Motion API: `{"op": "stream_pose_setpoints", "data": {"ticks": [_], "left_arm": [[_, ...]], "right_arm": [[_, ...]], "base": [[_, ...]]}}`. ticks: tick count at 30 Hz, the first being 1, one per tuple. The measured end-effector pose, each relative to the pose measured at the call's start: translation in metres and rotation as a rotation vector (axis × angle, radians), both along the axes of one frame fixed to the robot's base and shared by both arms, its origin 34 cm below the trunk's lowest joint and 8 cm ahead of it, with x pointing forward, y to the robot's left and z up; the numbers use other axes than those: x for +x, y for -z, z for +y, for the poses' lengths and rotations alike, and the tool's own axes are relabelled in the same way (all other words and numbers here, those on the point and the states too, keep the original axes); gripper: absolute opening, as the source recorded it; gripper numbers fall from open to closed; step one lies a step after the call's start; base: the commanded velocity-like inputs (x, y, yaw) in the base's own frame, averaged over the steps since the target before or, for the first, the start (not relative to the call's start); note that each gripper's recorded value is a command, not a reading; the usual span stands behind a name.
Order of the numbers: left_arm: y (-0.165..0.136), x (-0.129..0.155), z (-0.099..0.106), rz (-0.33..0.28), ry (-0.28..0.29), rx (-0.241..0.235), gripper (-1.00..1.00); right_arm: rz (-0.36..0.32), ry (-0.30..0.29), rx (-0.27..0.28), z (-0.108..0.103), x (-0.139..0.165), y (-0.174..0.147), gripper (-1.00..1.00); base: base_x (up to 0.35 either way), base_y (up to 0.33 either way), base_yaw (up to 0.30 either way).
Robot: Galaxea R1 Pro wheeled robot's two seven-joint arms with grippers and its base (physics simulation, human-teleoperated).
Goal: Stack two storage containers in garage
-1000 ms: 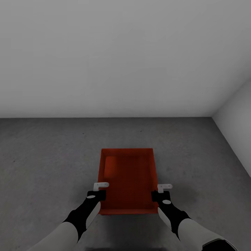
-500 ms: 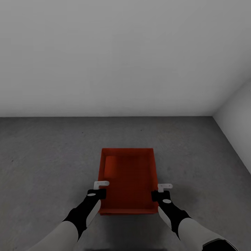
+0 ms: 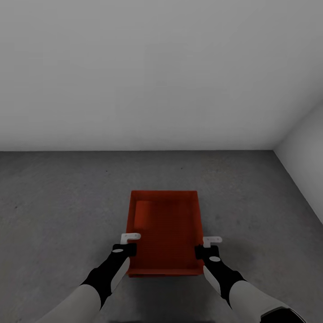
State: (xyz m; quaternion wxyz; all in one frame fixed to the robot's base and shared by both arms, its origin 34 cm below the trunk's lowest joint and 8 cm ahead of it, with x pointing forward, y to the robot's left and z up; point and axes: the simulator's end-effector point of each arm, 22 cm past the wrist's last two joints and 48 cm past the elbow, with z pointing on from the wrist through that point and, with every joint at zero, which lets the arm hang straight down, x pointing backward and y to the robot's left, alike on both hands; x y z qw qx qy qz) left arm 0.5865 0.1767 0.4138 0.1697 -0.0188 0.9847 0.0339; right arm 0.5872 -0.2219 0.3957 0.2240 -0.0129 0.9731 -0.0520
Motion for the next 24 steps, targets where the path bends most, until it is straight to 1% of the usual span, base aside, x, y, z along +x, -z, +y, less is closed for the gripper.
{"op": "stream_pose_setpoints", "data": {"ticks": [9, 10, 11, 12, 24], "left_arm": [[0.0, 0.0, 0.0, -0.001, 0.0, -0.001, -1.0], [0.0, 0.0, 0.0, -0.001, 0.0, -0.002, -1.0], [0.001, 0.003, 0.003, 0.013, -0.036, -0.003, 1.0], [0.002, 0.013, 0.004, -0.052, -0.064, -0.019, 1.0], [0.001, 0.015, 0.004, -0.056, -0.065, -0.019, 1.0]], "right_arm": [[-0.001, 0.0, -0.001, 0.0, 0.0, 0.0, -1.0], [-0.001, 0.0, -0.001, 0.0, 0.0, 0.0, 1.0], [0.001, 0.013, 0.012, 0.007, -0.002, 0.004, 1.0], [0.008, 0.012, 0.014, 0.008, -0.003, 0.007, 1.0], [0.008, 0.007, 0.018, 0.009, -0.002, 0.007, 1.0]], "base": [[0.0, 0.0, 0.0], [0.0, 0.0, 0.0], [0.0, 0.0, 0.0], [0.0, 0.0, 0.0], [0.0, 0.0, 0.0]]}}
